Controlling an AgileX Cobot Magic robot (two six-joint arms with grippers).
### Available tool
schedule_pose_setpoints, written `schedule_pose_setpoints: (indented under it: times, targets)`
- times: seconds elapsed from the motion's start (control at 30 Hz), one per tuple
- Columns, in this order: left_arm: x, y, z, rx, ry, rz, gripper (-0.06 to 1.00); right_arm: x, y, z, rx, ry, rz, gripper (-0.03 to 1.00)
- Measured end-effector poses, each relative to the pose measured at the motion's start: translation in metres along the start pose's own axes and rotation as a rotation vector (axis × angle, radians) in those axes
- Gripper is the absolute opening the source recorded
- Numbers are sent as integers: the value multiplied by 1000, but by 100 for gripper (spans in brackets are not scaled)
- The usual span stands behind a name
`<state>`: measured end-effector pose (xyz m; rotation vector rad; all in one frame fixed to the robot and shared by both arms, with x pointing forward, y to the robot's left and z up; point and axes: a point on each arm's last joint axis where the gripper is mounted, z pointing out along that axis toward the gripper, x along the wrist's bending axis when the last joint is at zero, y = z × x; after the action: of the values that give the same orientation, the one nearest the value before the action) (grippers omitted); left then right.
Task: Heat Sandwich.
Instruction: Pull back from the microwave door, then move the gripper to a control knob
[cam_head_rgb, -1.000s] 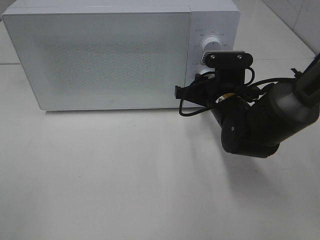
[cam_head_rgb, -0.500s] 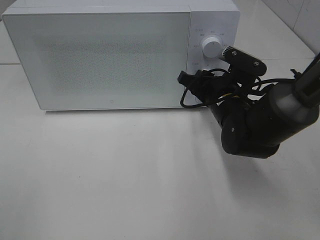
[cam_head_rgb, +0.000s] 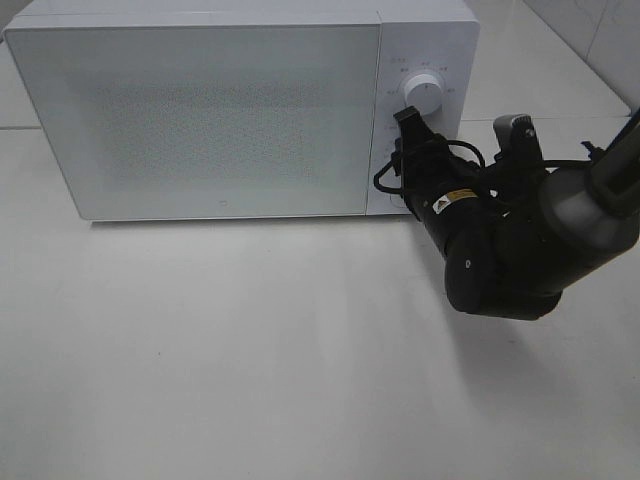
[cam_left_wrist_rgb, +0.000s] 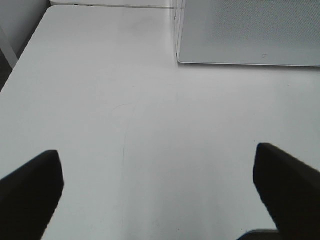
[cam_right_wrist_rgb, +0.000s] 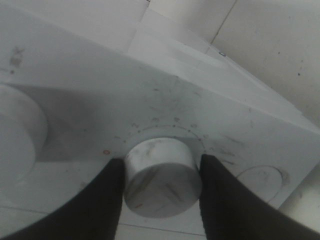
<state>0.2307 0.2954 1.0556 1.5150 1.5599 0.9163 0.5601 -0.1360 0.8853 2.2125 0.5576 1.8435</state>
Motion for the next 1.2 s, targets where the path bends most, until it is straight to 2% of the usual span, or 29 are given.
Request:
schedule_pose_setpoints:
  times: [0.07,0.1,0.2,0.27,0.33,0.67,1.2]
  targets:
    - [0,0,0,0,0,0,97,0,0,0,-1,0,49,44]
    - [0,0,0,0,0,0,97,0,0,0,-4,-2,133,44]
    - [0,0,0,0,0,0,97,0,0,0,-5,-2,265,44]
    - [0,0,0,0,0,0,97,0,0,0,-5,-2,289,44]
    - [0,0,0,0,0,0,97,0,0,0,-5,-2,373,44]
    - [0,0,0,0,0,0,97,0,1,0,-10,-3,447,44]
    - [0,0,0,0,0,0,97,0,1,0,-10,-3,444,44]
